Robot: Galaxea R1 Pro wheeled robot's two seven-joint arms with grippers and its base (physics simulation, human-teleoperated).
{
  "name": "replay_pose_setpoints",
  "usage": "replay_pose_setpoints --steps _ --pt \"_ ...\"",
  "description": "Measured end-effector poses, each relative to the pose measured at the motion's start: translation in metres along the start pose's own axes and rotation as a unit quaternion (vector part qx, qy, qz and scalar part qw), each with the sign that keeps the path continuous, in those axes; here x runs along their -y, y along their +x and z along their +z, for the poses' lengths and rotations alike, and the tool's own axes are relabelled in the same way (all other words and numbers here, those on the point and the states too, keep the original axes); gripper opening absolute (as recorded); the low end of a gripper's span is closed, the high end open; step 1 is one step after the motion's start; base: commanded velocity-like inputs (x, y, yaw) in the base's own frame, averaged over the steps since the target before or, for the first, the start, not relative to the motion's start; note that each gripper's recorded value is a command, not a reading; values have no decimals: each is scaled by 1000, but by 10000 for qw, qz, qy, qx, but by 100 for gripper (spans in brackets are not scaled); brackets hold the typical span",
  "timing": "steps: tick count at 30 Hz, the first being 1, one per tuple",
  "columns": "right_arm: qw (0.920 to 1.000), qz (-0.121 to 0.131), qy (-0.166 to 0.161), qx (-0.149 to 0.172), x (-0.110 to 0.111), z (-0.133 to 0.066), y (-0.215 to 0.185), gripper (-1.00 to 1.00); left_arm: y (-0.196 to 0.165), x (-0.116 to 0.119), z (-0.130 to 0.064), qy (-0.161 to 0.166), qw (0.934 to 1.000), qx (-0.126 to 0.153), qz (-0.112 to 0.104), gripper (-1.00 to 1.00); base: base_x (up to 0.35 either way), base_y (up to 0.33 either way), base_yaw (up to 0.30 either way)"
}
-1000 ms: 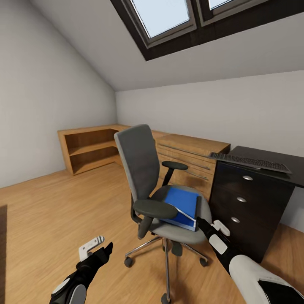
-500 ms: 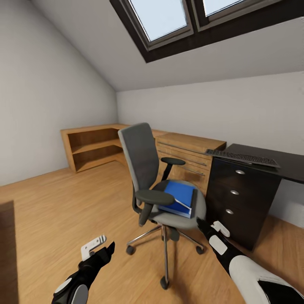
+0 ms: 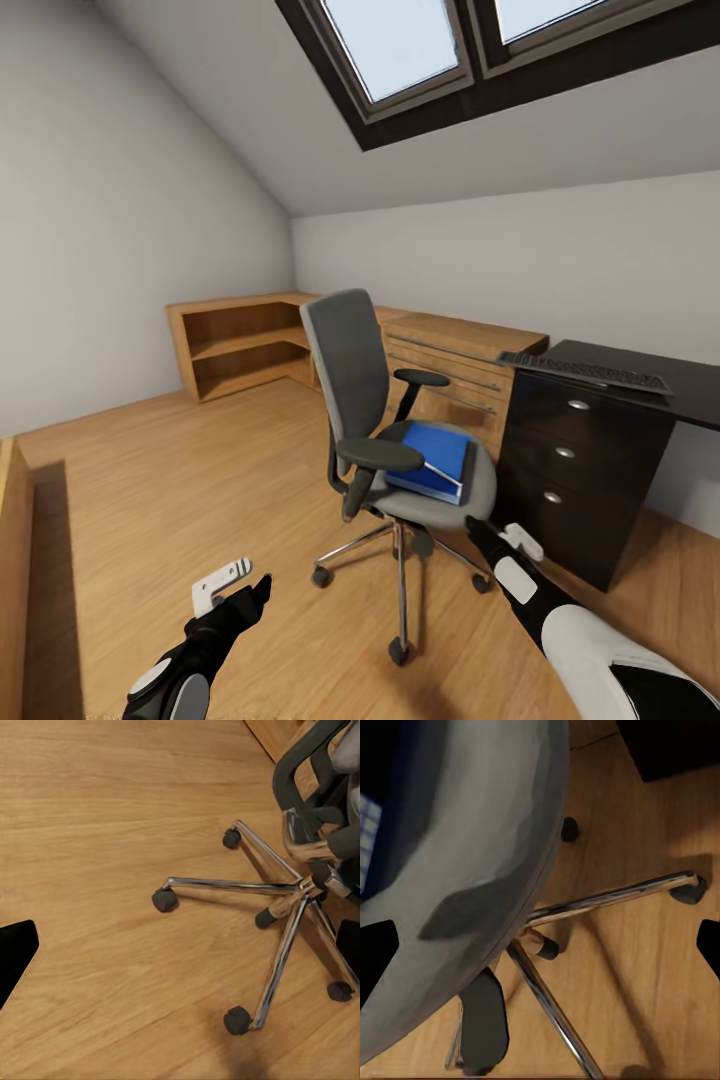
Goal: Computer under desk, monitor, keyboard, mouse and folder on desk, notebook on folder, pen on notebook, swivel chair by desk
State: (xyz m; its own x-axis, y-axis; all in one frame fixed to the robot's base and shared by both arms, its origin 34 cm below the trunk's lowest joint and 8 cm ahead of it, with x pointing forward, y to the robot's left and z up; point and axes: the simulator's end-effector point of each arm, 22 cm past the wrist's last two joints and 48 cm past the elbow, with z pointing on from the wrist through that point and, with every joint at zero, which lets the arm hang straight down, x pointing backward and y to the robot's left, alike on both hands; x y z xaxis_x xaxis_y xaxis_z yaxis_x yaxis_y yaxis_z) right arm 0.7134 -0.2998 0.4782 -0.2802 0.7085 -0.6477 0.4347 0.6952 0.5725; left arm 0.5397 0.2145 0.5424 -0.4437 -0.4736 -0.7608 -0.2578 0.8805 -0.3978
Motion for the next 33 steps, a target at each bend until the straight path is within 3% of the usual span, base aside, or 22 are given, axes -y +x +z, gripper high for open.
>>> replay_pose_setpoints --steps 18,33 --pt "10000 -7 -6 11 -1 0 -1 100 0 0 0 -3 10000 -1 0 100 0 0 184" --pt "10000 -30 -13 0 -1 0 0 100 0 0 0 -1 10000 -8 4 100 0 0 16"
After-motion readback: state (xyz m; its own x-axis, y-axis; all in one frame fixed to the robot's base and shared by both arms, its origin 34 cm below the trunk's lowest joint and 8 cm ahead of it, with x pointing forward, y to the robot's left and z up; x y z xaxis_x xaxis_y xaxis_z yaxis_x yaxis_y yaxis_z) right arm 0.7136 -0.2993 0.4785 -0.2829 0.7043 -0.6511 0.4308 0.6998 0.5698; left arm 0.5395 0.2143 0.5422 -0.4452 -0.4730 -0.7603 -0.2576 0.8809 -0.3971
